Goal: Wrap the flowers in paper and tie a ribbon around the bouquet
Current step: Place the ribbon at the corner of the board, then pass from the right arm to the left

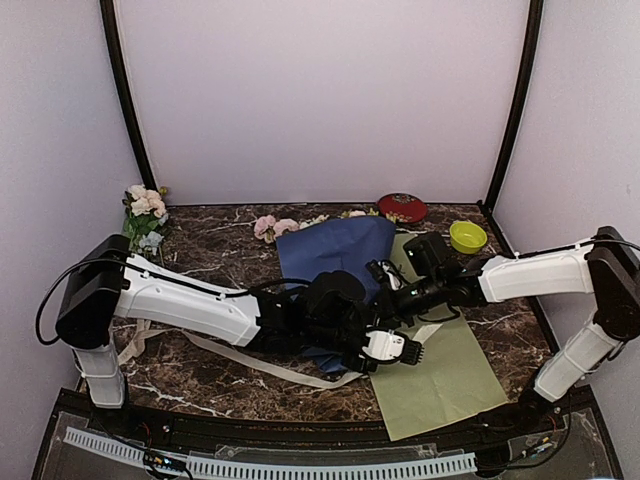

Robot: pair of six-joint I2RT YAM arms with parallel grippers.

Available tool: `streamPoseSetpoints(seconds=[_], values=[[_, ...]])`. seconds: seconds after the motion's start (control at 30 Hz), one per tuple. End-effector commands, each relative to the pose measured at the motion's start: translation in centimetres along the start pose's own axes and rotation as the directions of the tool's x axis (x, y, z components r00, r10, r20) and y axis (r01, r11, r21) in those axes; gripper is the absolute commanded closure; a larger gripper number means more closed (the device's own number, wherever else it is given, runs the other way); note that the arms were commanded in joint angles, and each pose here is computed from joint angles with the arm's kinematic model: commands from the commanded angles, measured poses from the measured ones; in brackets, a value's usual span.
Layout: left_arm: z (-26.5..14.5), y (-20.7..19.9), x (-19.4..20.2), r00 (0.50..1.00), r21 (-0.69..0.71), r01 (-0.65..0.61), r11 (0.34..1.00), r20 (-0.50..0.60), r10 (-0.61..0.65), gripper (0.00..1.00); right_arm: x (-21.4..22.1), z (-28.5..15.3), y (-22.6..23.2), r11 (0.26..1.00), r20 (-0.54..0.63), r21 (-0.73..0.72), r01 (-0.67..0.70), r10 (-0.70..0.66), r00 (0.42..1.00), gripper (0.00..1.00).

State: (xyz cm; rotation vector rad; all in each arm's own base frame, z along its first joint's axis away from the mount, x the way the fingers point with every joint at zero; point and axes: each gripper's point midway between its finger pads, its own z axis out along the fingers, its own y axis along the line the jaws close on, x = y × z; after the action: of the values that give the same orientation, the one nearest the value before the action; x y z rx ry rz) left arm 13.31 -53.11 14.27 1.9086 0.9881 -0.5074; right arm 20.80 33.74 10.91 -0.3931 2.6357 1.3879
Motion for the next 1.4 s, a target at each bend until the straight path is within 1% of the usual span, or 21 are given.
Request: streamPoseSetpoints(seconds=[0.0,0.07,0.1,0.13,0.2,0.23,0.27,0.33,0.43,0.57,0.7,0.73,0.8,0.9,0.93,0.97,1.0,1.1,1.2,1.3,1.37], values=[[-1.7,5.6,-1.7,0.993,-0.301,-0.100,0.948,0.037,0.116,1.00,-0.5,-0.3,1.6,0.997,-0.001,-0.035,0.067,-0.067,0.998,1.00],[-0.8,4.9,-0.9,0.991,-0.276,-0.124,0.953,0.017,0.134,1.00,-0.5,-0.2,1.5,0.997,-0.010,-0.028,0.071,-0.071,0.997,1.00],[-0.2,4.5,-0.2,0.992,-0.262,-0.125,0.957,0.000,0.129,0.96,-0.6,-0.2,1.4,0.997,-0.011,-0.022,0.075,-0.075,0.997,1.00],[0.0,4.5,0.2,0.993,-0.268,-0.117,0.956,-0.010,0.119,0.89,-0.6,-0.2,1.3,0.997,-0.012,-0.014,0.076,-0.076,0.997,1.00],[-0.5,4.7,0.5,0.994,-0.316,-0.103,0.943,-0.003,0.107,0.53,-0.4,-0.3,1.0,0.997,-0.013,-0.001,0.075,-0.075,0.997,1.00],[-0.8,4.4,0.2,0.994,-0.304,-0.098,0.948,0.017,0.108,0.41,-0.3,-0.2,0.8,0.997,-0.015,0.002,0.072,-0.072,0.997,1.00],[-1.2,3.7,-0.4,0.993,-0.268,-0.091,0.959,0.047,0.107,0.35,-0.2,-0.2,0.7,0.997,-0.015,0.003,0.071,-0.071,0.997,1.00],[-1.8,2.3,-1.5,0.991,-0.182,-0.064,0.981,0.102,0.084,0.27,-0.1,-0.2,0.6,0.998,-0.017,0.002,0.066,-0.066,0.998,1.00],[-2.2,0.7,-2.0,0.991,-0.085,-0.031,0.996,0.125,0.042,0.25,0.0,-0.1,0.6,0.998,-0.020,0.002,0.067,-0.067,0.998,1.00],[-3.6,0.0,-2.3,0.989,-0.061,0.011,0.998,0.149,-0.002,0.24,0.0,-0.2,0.4,0.998,-0.019,0.008,0.061,-0.060,0.998,1.00],[-7.2,-1.3,-4.7,0.972,0.017,0.057,0.998,0.227,-0.059,0.28,0.3,-0.1,0.3,0.999,-0.022,0.001,0.048,-0.048,0.999,1.00],[-7.8,-1.8,-4.4,0.972,0.032,0.073,0.997,0.221,-0.078,0.30,0.4,-0.1,0.3,0.999,-0.023,0.001,0.045,-0.045,0.999,1.00],[-8.7,-2.2,-2.6,0.980,-0.024,0.109,0.994,0.172,-0.103,0.30,0.5,-0.2,0.3,0.999,-0.017,-0.006,0.039,-0.039,0.999,1.00],[-9.1,-1.8,2.4,0.994,-0.217,0.103,0.971,0.052,-0.094,0.24,0.5,-0.2,0.4,0.999,-0.008,-0.017,0.034,-0.034,0.999,1.00],[-9.0,-1.9,3.7,0.995,-0.248,0.093,0.964,0.004,-0.095,0.19,0.4,-0.1,0.4,0.999,-0.005,-0.019,0.032,-0.032,0.999,1.00],[-8.9,-1.9,4.4,0.994,-0.256,0.098,0.962,-0.025,-0.108,0.04,0.4,0.0,0.3,0.999,-0.005,-0.017,0.028,-0.028,1.000,1.00],[-8.6,-2.1,5.0,0.992,-0.255,0.105,0.961,-0.044,-0.120,0.01,0.4,0.0,0.2,0.999,-0.004,-0.018,0.026,-0.026,1.000,1.00],[-8.1,-3.4,6.4,0.993,-0.255,0.076,0.964,-0.066,-0.096,0.01,0.4,0.0,0.3,0.999,0.001,-0.025,0.022,-0.022,1.000,1.00],[-7.8,-4.2,8.2,0.994,-0.284,-0.009,0.959,-0.106,-0.022,0.01,0.4,0.0,0.4,0.999,0.003,-0.028,0.022,-0.022,1.000,1.00],[-7.2,-3.8,9.7,0.988,-0.338,-0.071,0.938,-0.156,0.018,0.01,0.3,0.0,0.4,0.999,0.003,-0.032,0.020,-0.020,1.000,1.00],[-7.2,-2.7,10.1,0.985,-0.407,-0.099,0.908,-0.170,0.031,0.01,0.3,0.0,0.5,0.999,0.005,-0.034,0.019,-0.019,1.000,1.00]])
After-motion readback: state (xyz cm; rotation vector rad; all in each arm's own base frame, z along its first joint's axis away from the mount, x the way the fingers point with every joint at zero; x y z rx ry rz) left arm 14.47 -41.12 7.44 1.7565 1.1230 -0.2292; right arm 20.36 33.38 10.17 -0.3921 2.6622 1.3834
